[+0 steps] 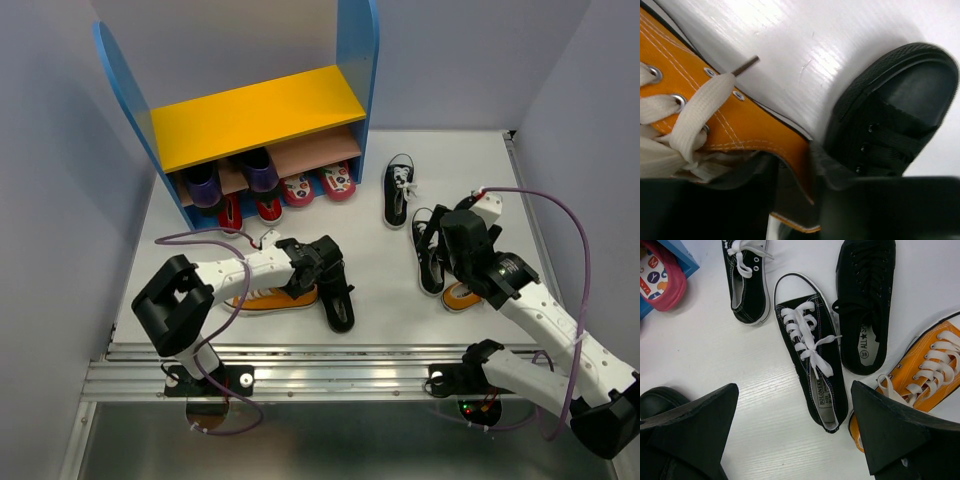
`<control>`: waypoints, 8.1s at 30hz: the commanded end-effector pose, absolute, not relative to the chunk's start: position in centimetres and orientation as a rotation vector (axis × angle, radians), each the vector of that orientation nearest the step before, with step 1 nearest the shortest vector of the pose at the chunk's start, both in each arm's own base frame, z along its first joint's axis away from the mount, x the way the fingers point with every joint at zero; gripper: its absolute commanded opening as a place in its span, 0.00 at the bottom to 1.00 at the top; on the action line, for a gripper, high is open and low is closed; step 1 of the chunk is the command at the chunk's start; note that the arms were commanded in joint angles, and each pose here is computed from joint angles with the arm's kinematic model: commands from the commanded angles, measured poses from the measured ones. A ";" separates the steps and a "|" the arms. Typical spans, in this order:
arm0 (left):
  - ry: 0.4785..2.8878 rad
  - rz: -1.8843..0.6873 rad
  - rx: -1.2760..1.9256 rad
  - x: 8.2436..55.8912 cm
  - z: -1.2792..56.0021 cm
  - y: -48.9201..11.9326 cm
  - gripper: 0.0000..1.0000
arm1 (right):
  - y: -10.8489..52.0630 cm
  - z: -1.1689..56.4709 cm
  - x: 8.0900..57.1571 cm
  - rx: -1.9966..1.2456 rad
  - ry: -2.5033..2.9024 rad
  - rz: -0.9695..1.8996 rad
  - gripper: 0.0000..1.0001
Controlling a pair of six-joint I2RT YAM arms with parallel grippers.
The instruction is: Place and organize the shoes onto the shoe shelf
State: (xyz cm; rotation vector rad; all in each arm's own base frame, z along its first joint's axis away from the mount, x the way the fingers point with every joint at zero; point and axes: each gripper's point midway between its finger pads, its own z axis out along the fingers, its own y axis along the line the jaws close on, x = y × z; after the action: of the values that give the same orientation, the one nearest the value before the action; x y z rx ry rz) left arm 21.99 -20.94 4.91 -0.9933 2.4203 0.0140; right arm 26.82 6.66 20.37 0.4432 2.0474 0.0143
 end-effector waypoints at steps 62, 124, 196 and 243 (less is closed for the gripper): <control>2.488 0.078 -0.394 16.9 5.0 -18.3 0.54 | 7.1 21.5 27.3 0.511 1.996 0.084 1.00; 2.238 0.054 -0.112 28.9 24.5 -30.2 0.00 | 5.2 27.2 25.3 0.518 1.880 0.131 1.00; 2.064 0.031 -0.132 50.6 26.2 -25.5 0.00 | 2.6 28.2 21.8 0.612 1.872 0.115 1.00; 2.091 -0.155 0.091 39.6 31.3 -27.3 0.61 | 3.8 15.6 21.4 0.926 2.131 -0.042 0.84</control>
State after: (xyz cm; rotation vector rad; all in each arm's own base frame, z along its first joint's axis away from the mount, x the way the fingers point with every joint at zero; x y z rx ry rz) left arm 41.73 -28.04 29.49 0.0567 2.1052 -0.1240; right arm 21.91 3.78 17.82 0.8033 2.1133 -0.0360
